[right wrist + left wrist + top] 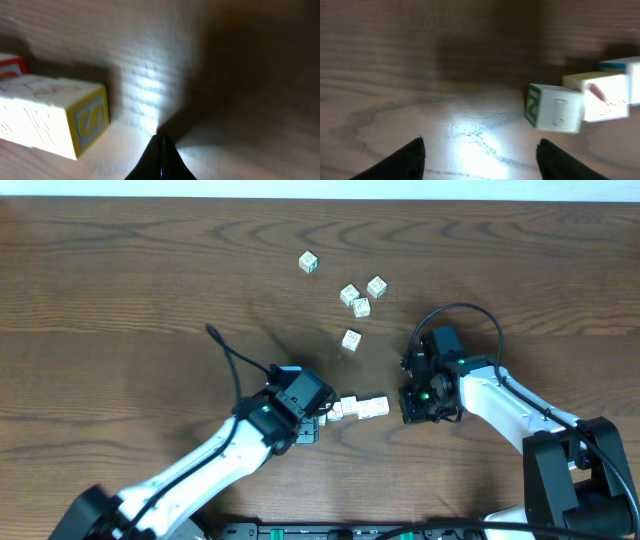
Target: Lift 5 blocks
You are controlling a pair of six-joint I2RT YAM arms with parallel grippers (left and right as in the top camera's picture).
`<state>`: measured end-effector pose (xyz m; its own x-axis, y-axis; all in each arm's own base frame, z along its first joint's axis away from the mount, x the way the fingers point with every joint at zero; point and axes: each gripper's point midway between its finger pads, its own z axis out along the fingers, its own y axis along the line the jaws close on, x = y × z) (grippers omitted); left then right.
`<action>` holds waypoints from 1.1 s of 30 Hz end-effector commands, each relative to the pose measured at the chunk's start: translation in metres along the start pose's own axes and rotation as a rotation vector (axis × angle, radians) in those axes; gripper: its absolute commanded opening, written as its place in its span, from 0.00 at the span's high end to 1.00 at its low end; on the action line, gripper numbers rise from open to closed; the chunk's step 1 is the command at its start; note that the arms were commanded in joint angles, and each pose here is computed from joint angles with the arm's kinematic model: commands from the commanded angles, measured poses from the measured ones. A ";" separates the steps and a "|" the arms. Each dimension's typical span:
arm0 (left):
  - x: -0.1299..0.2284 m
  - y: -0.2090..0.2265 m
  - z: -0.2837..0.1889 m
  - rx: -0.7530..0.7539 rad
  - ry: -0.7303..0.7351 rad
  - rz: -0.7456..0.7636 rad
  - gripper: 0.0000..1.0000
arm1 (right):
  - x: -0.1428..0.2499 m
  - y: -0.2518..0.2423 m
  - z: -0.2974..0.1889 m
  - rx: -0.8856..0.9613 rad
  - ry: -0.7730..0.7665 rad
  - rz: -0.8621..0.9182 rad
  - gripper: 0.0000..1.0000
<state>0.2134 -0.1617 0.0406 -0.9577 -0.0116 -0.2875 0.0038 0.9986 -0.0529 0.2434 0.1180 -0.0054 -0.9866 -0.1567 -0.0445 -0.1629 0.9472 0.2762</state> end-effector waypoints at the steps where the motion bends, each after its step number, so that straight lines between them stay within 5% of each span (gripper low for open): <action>1: 0.015 0.004 0.018 -0.037 0.071 0.008 0.66 | 0.013 -0.002 0.002 0.019 0.058 0.042 0.99; 3: 0.022 0.006 0.026 -0.055 0.108 -0.022 0.88 | 0.021 -0.001 0.002 0.015 0.091 0.047 0.99; 4: 0.024 0.007 0.029 -0.068 0.120 -0.041 0.89 | 0.023 0.000 0.002 0.017 0.100 0.040 0.99; 16: 0.051 -0.013 0.033 0.010 0.248 -0.043 0.93 | 0.017 0.000 0.003 0.020 0.073 0.008 0.99; 33: 0.031 -0.040 0.036 0.064 0.099 0.013 0.92 | 0.016 0.000 0.003 0.023 0.070 0.007 0.99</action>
<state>0.1913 -0.2116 0.0041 -0.9851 0.0213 -0.1705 0.0471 0.9878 -0.1486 0.2276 0.1168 -0.0056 -0.9874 -0.1567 0.0222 -0.1449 0.9512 0.2724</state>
